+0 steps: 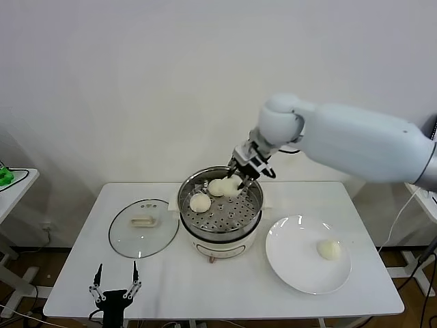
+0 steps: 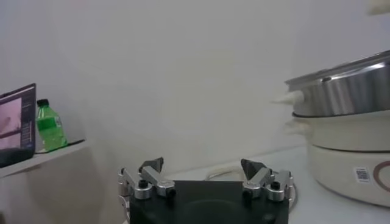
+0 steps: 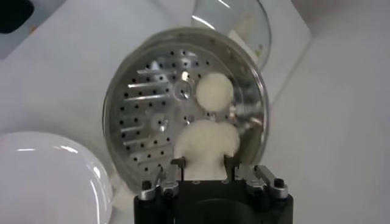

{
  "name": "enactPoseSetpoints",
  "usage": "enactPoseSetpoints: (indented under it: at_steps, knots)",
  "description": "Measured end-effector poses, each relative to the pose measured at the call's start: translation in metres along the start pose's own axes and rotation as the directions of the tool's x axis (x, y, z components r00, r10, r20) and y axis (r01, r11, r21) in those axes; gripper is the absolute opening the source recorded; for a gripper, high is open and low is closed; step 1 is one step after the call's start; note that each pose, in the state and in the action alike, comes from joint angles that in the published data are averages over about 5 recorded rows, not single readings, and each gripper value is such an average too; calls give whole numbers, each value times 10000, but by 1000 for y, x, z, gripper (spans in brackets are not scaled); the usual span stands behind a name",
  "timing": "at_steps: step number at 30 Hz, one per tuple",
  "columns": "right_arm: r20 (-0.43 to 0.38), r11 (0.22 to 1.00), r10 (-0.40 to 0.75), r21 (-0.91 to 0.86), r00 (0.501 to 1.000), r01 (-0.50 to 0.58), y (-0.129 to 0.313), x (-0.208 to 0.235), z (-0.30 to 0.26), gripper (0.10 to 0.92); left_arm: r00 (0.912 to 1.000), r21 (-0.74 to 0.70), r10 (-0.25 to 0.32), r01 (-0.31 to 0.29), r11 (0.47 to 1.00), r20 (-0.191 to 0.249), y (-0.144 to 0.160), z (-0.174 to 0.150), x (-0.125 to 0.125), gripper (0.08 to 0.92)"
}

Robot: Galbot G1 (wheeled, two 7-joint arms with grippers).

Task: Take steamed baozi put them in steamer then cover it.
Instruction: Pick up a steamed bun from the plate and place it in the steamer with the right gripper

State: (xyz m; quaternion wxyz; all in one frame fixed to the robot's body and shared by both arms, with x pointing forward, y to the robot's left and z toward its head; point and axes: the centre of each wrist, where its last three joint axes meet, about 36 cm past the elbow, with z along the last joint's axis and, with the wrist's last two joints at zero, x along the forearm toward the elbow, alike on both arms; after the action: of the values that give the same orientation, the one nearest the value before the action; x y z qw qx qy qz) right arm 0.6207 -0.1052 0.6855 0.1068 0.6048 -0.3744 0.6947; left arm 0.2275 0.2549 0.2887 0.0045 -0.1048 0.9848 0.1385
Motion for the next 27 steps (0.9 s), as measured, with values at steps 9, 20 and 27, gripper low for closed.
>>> enactPoseSetpoints:
  at_steps: [9,20,27]
  knots:
    - [74,9894,-36,1455,10000,25,10,-32,-6,448,10000,16,-79,79,10000,-61,-1,4,0,823]
    - [358,9649,-262,2623,9990,159,18,-66,-15,450,9999,41,-135,135,9999,-89,-2,7,-3,823]
    - [478,9549,-450,2954,9978,289,21,-80,-16,450,9998,50,-160,161,9999,-103,-2,9,-5,823]
